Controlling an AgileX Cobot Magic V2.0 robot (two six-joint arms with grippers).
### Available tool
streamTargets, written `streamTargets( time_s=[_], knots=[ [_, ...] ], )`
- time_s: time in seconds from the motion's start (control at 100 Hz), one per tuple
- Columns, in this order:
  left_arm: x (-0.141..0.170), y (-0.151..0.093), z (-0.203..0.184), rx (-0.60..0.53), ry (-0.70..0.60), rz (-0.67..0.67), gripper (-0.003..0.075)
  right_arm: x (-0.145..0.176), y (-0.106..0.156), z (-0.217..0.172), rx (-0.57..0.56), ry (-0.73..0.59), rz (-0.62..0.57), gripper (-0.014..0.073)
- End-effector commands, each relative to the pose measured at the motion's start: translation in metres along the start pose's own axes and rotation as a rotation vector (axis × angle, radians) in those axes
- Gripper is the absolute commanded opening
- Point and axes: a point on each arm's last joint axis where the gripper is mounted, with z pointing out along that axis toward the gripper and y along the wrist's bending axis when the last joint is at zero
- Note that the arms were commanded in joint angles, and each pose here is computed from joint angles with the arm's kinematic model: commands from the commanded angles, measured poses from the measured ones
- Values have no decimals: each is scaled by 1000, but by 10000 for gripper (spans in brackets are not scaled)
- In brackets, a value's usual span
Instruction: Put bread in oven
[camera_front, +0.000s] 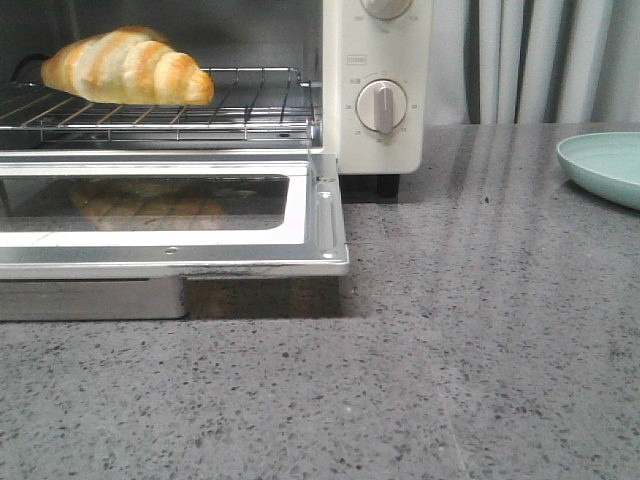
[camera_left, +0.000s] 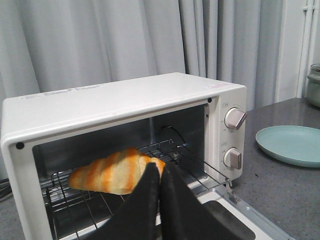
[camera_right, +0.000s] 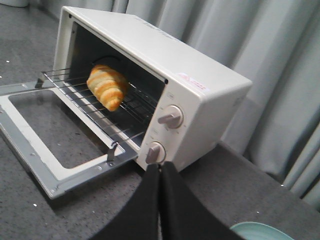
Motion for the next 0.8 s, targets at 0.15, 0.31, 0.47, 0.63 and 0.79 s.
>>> streamTargets(
  time_s=[0.15,0.31,0.47,0.63,0.79],
  knots=[
    [-10,3,0,-20,-50,-35,-21,23,-13,-43,119,-165,64,-70],
    [-10,3,0,-20,-50,-35,-21,28,-15,-46,131,-133,87,-70],
    [-10,3,0,-20,-50,-38,-21,30,-14,-45,130,-119,89,-70],
    [-10,3,0,-15,-55,-56,-21,30,-14,-45,130,-119,89,-70],
    [-10,3,0,-15,-55,-56,-21,30,-14,-45,130,-119,89,-70]
  ],
)
